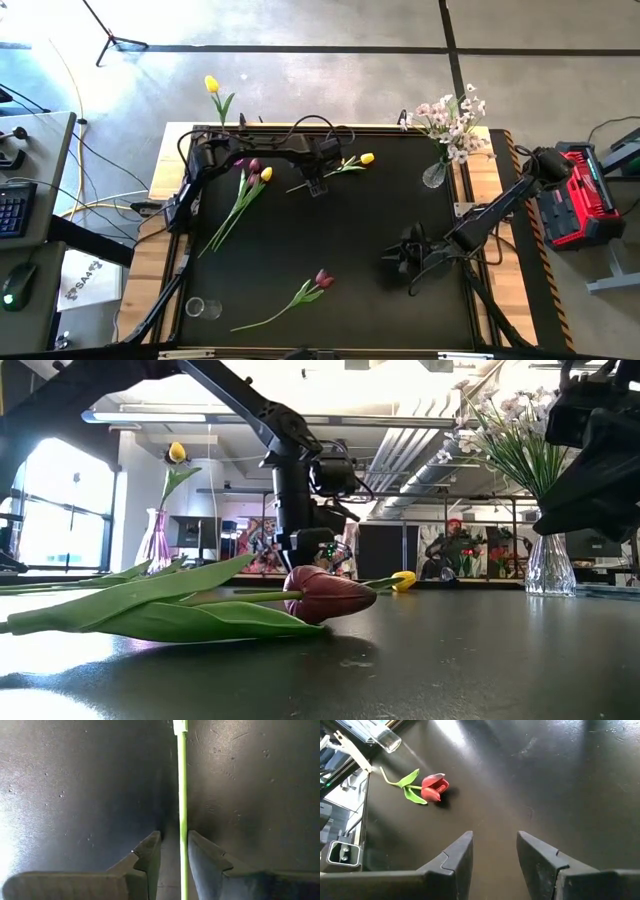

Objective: Sort flowers into vase by color
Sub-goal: Put the right yellow flower into the purple vase

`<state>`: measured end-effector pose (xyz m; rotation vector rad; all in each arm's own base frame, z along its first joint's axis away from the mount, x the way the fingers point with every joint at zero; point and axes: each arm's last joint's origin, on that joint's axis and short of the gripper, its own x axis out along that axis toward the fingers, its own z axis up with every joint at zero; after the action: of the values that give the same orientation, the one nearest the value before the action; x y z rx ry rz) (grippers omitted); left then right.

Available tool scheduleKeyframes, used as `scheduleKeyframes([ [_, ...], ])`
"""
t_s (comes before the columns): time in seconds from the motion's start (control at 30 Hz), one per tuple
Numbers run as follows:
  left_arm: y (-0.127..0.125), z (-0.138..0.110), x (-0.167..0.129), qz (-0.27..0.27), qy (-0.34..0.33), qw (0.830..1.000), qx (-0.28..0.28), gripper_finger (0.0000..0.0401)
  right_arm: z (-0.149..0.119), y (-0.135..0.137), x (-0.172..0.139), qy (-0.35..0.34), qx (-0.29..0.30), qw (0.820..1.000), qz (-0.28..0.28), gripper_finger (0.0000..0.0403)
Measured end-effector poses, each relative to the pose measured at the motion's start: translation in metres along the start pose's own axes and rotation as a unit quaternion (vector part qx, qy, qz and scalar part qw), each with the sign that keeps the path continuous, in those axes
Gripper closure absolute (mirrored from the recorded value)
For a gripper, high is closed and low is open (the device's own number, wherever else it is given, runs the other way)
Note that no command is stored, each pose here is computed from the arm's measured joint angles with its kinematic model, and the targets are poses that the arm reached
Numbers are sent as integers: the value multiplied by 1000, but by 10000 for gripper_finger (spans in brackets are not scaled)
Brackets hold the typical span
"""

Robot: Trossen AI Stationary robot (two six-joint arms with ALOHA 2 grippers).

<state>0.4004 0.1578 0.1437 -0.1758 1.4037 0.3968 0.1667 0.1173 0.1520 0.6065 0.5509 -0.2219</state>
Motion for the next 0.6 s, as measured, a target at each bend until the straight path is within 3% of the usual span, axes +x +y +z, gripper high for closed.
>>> scheduleKeyframes([
  [0.27,0,5,-4,2,-11,1000,-14,292,0,0,0,1,-2,1000,-1,263],
  [0.6,-2,-9,-5,23,57,998,-5,243,-1,0,0,1,-3,1000,0,263],
])
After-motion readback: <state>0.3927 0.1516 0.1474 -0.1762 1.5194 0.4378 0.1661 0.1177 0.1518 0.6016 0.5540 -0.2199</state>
